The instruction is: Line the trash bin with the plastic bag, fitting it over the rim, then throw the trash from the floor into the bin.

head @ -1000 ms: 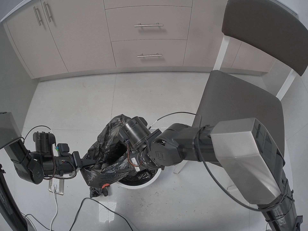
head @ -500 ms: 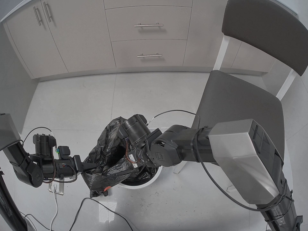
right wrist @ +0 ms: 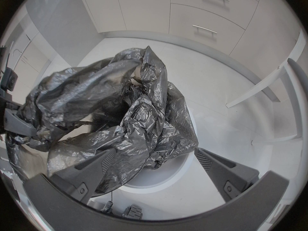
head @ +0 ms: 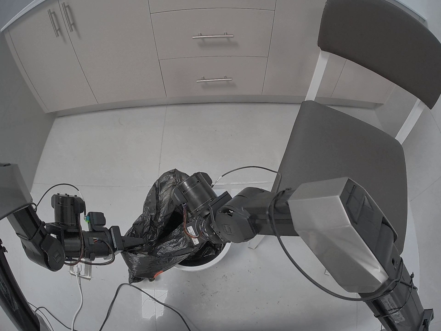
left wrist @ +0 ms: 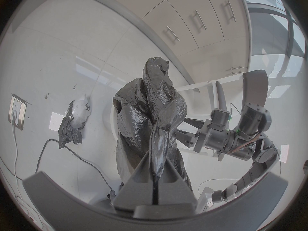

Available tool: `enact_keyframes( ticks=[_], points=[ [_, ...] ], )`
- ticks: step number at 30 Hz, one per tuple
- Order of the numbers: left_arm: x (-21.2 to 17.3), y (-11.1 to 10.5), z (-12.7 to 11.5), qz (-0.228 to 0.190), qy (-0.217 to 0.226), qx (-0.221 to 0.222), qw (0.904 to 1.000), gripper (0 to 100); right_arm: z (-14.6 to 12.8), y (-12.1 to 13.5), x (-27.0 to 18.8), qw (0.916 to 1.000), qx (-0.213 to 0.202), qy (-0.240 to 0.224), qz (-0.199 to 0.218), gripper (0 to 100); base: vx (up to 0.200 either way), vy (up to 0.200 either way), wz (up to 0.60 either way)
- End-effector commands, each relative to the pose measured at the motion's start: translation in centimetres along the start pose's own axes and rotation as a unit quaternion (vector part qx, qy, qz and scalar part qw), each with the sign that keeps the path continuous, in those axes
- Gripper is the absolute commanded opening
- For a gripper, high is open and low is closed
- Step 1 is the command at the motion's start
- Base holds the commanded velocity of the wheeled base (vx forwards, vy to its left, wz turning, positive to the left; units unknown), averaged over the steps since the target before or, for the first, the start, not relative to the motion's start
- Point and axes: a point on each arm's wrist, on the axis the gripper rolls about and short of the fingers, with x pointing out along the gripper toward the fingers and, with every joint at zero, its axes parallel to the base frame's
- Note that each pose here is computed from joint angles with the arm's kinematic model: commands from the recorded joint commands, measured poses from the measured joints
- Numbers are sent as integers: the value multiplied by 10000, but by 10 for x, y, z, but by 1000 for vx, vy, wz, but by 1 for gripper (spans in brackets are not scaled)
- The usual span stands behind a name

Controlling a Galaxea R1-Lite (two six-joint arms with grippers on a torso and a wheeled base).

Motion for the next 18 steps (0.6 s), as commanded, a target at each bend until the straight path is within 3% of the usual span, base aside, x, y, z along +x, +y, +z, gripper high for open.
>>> enact_keyframes(
  ticks=[1, 18],
  points=[
    [0, 0, -4, 11, 62, -32, 10000, 0, -12, 3, 17, 9999, -37, 165, 19, 100, 0, 0, 0],
    [5, 0, -4, -16, 129, -65, 9999, 0, -19, 26, 7, 9994, -202, 182, 197, 100, 0, 0, 0]
  ],
)
